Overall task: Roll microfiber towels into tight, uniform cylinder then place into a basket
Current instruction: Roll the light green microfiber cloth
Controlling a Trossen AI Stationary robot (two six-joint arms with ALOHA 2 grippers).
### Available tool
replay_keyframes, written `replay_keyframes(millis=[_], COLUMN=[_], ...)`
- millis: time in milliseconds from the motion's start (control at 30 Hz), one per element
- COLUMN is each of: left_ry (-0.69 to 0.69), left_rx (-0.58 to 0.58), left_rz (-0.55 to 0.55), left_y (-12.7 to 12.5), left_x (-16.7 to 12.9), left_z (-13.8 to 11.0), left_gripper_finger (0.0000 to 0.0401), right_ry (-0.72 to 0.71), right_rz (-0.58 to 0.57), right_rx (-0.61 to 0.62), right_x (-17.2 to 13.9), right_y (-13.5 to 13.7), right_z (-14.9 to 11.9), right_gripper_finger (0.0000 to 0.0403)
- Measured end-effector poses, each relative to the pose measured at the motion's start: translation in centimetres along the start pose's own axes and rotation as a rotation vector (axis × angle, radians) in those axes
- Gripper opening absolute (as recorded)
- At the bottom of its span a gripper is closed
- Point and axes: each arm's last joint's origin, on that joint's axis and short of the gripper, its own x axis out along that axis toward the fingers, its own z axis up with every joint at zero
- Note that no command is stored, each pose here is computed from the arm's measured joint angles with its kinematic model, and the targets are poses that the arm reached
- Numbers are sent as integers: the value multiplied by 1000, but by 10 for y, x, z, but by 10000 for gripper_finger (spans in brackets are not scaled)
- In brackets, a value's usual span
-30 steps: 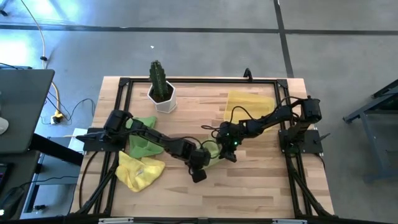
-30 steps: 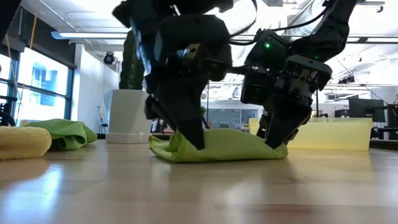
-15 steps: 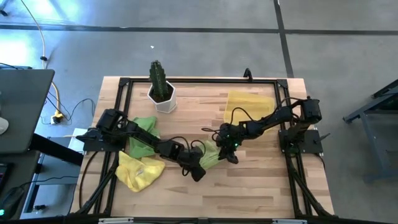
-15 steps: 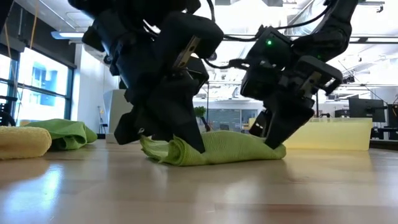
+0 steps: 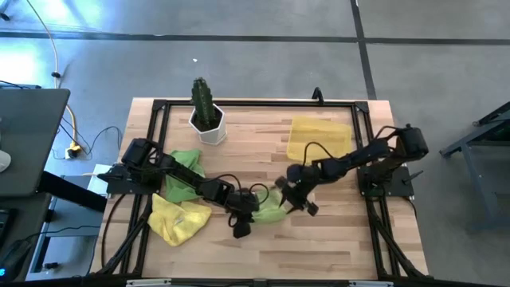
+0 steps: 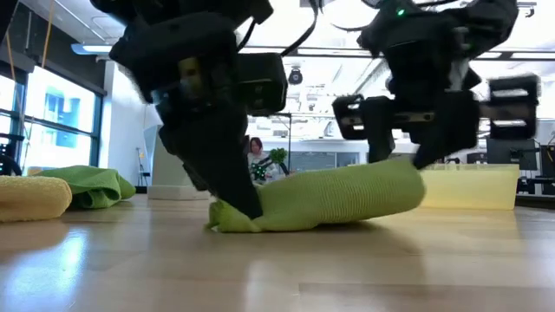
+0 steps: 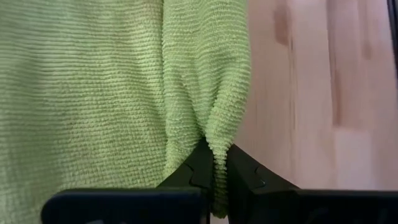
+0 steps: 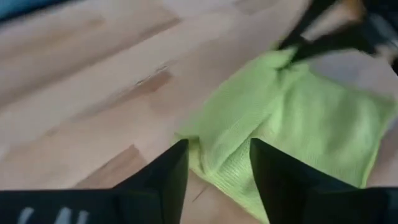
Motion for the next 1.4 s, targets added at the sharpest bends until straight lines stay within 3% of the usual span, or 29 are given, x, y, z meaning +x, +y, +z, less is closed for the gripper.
replay_keyframes(millis=[167, 600, 1067, 1233, 1400], left_ry=[25, 37, 31, 32, 31], left_rx=[21, 0, -7, -9, -16], left_rz=[26, 8, -6, -7, -8], left_y=[14, 31, 31, 31, 31], left_x=[-2, -5, -4, -4, -4], left_z=[3, 9, 10, 10, 10], left_gripper_finger=[9, 10, 10, 10, 10], right_ry=[76, 159, 192, 258, 220], right_rz=[-104, -181, -211, -296, -253], right_rx=[-127, -228, -210, -229, -266], right_x=[14, 26, 25, 23, 27], right_y=[14, 39, 41, 43, 57], right_z=[10, 24, 18, 20, 28], right_gripper_finger=[196, 216, 215, 215, 215])
